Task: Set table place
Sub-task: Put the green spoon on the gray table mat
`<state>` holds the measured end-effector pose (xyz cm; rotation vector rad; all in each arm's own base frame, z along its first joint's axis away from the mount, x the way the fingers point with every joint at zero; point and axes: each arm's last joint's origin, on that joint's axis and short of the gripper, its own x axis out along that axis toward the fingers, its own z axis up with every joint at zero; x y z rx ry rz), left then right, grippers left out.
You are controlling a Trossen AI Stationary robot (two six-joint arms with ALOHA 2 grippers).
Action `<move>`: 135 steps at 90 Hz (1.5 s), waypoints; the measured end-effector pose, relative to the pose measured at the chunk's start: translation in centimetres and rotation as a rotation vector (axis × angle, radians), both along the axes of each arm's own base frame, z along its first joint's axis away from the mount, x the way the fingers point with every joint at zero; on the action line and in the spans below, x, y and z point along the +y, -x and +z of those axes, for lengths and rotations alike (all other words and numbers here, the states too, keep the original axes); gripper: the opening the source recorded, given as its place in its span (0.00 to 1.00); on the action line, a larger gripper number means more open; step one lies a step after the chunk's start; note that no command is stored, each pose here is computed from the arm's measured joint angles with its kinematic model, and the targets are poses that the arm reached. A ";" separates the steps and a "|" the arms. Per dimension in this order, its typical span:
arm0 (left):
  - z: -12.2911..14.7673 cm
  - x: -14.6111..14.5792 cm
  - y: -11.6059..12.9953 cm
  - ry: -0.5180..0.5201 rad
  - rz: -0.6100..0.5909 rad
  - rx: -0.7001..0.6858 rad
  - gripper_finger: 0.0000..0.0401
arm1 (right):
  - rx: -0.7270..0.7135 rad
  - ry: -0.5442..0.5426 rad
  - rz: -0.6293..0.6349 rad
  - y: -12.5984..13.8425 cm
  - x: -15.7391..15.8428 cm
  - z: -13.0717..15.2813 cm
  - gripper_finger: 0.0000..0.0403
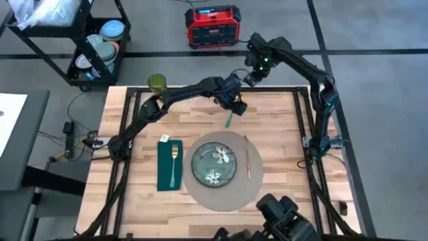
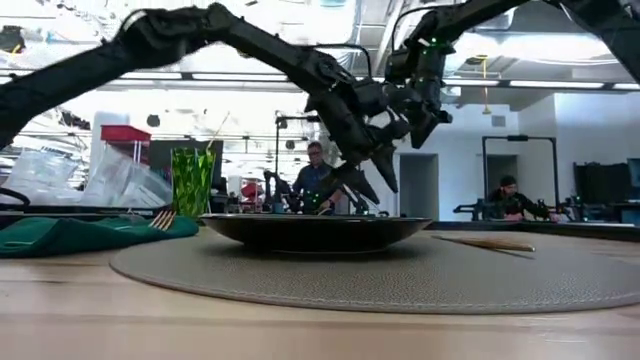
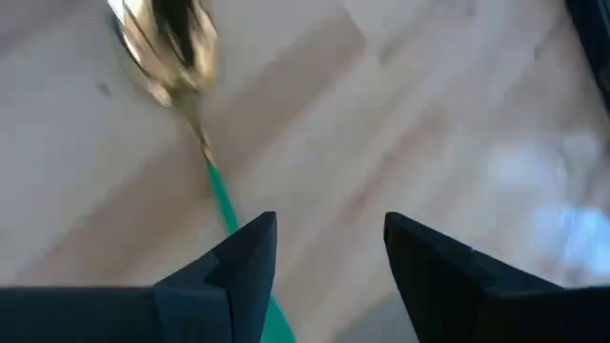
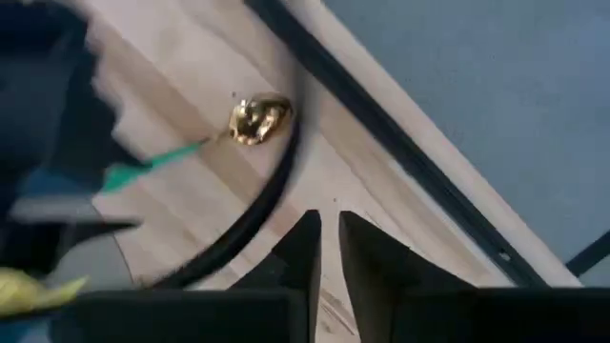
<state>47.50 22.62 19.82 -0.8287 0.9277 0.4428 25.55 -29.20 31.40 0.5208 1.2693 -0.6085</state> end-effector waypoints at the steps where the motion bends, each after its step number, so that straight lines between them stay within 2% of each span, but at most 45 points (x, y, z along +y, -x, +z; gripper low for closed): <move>1: 0.0 0.1 -0.1 -0.003 0.002 0.001 0.45 | 0.002 -0.002 -0.001 0.1 0.0 0.0 0.07; 14: -1.3 0.0 -0.5 0.016 0.039 0.050 0.45 | 0.030 -0.034 -0.002 0.9 -0.1 0.0 0.08; 21: -1.1 -0.1 -0.7 -0.004 0.077 0.056 0.45 | 0.054 -0.053 0.013 1.5 0.1 0.2 0.09; 29: -0.6 0.0 -0.7 -0.015 0.105 0.049 0.44 | 0.049 -0.043 0.016 2.4 0.3 1.1 0.08; 36: -0.9 -0.2 -0.3 0.003 0.120 0.100 0.42 | 0.042 -0.030 0.014 3.5 0.9 2.4 0.08; 42: -1.3 -0.5 0.4 0.037 0.124 0.183 0.39 | 0.019 0.006 0.015 4.5 1.5 3.9 0.07; 50: -1.5 -0.7 0.7 0.029 0.128 0.231 0.35 | -0.037 0.086 -0.003 6.0 2.3 6.2 0.07; 64: -1.1 -0.3 -0.1 0.019 0.165 0.132 0.32 | -0.127 0.216 -0.047 8.4 3.7 9.5 0.07; 78: -1.2 -1.8 -0.3 0.135 0.136 0.145 0.31 | -0.154 0.256 -0.079 9.8 4.5 10.8 0.05; 88: -0.7 -3.7 0.0 0.148 0.064 0.221 0.30 | -0.131 0.241 -0.059 9.2 3.6 9.5 0.01; 98: 1.5 -5.1 1.7 0.061 -0.016 0.349 0.24 | -0.086 0.225 -0.010 7.7 2.5 6.3 0.00; 109: 5.6 -6.3 4.8 -0.078 -0.107 0.518 0.13 | 0.148 0.329 -0.008 6.8 1.6 2.1 0.00; 114: 7.7 -6.7 6.2 -0.145 -0.132 0.569 0.07 | 0.227 0.328 -0.036 6.9 1.9 0.7 0.00; 122: 11.5 -6.7 8.0 -0.252 -0.146 0.510 0.01 | 0.187 0.202 -0.157 7.6 3.3 -1.2 0.00; 130: 15.7 -6.7 10.6 -0.317 -0.112 0.427 0.02 | 0.097 -0.010 -0.249 8.3 5.9 -3.7 0.00; 135: 18.0 -6.4 12.6 -0.372 -0.076 0.404 0.02 | 0.057 -0.067 -0.320 8.3 8.0 -5.3 0.00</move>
